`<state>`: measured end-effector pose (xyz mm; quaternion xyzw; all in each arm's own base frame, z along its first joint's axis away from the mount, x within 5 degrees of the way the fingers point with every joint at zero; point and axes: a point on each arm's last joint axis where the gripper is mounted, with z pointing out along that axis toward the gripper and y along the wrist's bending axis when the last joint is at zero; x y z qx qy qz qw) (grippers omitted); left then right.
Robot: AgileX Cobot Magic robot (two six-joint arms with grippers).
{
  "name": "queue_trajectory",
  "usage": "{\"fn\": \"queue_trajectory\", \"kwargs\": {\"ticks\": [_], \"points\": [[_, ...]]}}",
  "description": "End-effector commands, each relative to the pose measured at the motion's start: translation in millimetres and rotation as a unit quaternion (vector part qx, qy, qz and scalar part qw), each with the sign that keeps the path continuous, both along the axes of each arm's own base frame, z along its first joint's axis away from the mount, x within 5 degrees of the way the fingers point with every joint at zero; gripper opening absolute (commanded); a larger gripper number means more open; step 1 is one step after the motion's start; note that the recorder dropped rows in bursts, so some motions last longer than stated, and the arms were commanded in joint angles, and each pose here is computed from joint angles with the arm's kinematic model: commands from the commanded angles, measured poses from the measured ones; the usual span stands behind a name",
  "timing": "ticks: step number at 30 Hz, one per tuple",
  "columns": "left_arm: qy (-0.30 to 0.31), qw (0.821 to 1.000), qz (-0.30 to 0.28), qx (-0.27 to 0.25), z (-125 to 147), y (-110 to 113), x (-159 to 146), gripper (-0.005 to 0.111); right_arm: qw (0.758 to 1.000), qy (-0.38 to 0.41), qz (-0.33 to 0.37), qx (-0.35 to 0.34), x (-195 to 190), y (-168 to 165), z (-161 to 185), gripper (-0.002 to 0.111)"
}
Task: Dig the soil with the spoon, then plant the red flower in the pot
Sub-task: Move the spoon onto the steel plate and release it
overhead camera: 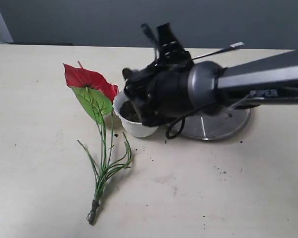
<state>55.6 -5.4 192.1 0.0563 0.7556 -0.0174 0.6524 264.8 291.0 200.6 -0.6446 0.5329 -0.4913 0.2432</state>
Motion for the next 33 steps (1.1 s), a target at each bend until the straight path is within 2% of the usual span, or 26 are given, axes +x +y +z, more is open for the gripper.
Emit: {"fn": "queue_trajectory", "kwargs": {"ticks": [1, 4, 10, 12, 14, 20, 33], "points": [[-0.002, 1.000, -0.001, 0.001, 0, 0, 0, 0.000, 0.959, 0.028, -0.158, 0.234, 12, -27, 20, -0.001], [-0.002, 1.000, -0.001, 0.001, 0, 0, 0, 0.000, 0.905, 0.101, -0.212, 0.354, 21, -40, 21, -0.001], [-0.002, 1.000, -0.001, 0.001, 0, 0, 0, 0.000, 0.792, 0.163, -0.294, 0.509, 57, -70, 10, -0.001], [-0.002, 1.000, -0.001, 0.001, 0, 0, 0, 0.000, 0.767, 0.164, -0.308, 0.539, 68, -79, 6, -0.001], [-0.002, 1.000, -0.001, 0.001, 0, 0, 0, 0.000, 0.751, 0.158, -0.319, 0.556, 80, -90, 2, -0.001], [-0.002, 1.000, -0.001, 0.001, 0, 0, 0, 0.000, 0.738, 0.148, -0.327, 0.571, 108, -103, -15, -0.001], [-0.002, 1.000, -0.001, 0.001, 0, 0, 0, 0.000, 0.761, 0.176, -0.332, 0.529, 126, -92, -65, -0.001]]}}
